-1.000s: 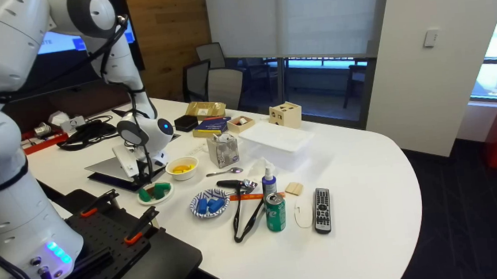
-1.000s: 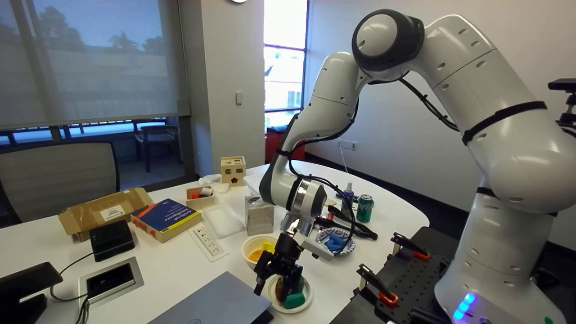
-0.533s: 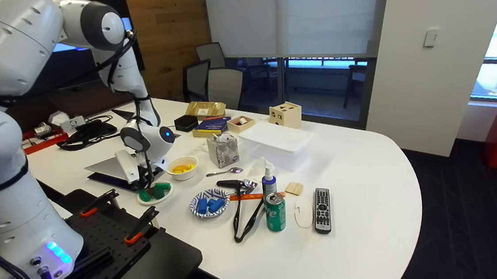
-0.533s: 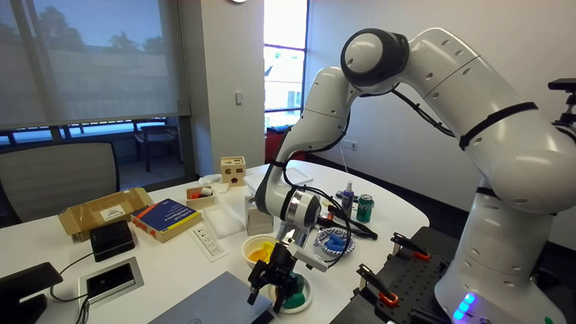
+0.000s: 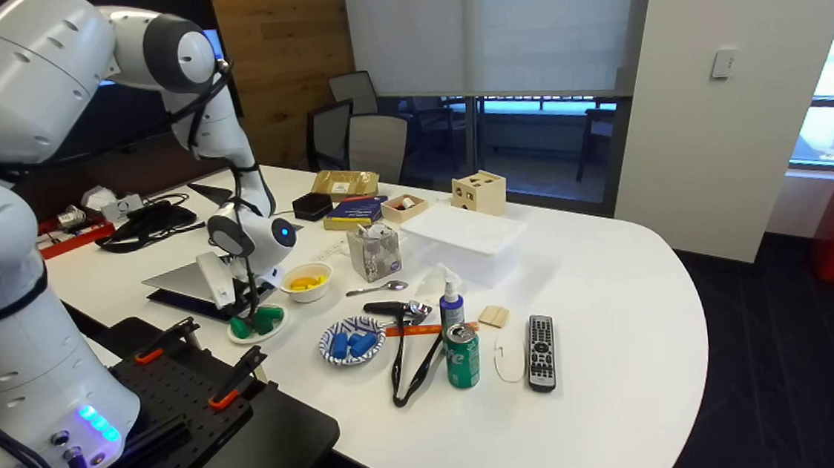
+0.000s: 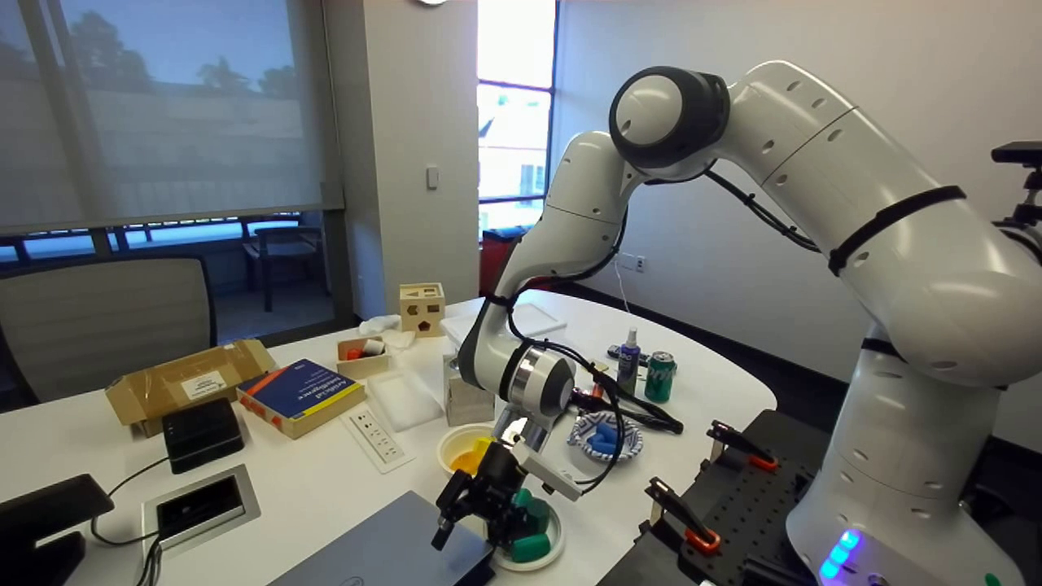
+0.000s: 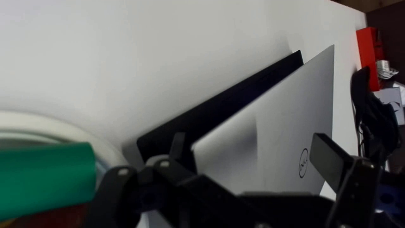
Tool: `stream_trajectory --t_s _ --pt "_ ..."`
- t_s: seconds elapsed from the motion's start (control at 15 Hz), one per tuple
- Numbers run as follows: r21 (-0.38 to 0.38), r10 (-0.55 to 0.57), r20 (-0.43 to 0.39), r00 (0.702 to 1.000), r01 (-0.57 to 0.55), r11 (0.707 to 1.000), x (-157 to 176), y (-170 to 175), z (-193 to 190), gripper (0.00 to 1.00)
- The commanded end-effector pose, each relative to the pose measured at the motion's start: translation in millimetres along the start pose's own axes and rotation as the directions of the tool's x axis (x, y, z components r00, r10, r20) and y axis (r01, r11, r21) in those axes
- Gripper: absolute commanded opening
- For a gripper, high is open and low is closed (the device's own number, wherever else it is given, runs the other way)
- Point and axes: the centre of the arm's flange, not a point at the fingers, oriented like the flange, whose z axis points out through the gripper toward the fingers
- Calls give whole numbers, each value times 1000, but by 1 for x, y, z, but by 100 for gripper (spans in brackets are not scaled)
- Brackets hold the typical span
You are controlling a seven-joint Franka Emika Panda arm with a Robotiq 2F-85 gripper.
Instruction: Open the laptop
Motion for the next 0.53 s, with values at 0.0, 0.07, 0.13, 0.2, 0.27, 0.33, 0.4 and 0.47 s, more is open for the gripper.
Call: stream_trajectory --t_s 0.0,0.07,0.13,0.2,0.27,0.33,0.4,0.47 --pt "76 -31 -9 999 32 997 -1 -5 -3 100" --pt "87 -40 -9 999 41 995 -3 -7 -4 100" --pt "97 -48 -9 999 49 994 -4 -7 -5 100" --pt "108 -58 -10 998 59 992 -5 -8 -7 100" --pt "123 -70 -8 998 70 990 -5 -8 -8 100" --pt "135 -79 -7 997 79 988 -7 -9 -9 100" --pt "152 -95 -7 995 95 984 -8 -11 -12 100" --pt "163 -115 -10 993 115 980 -10 -13 -14 100"
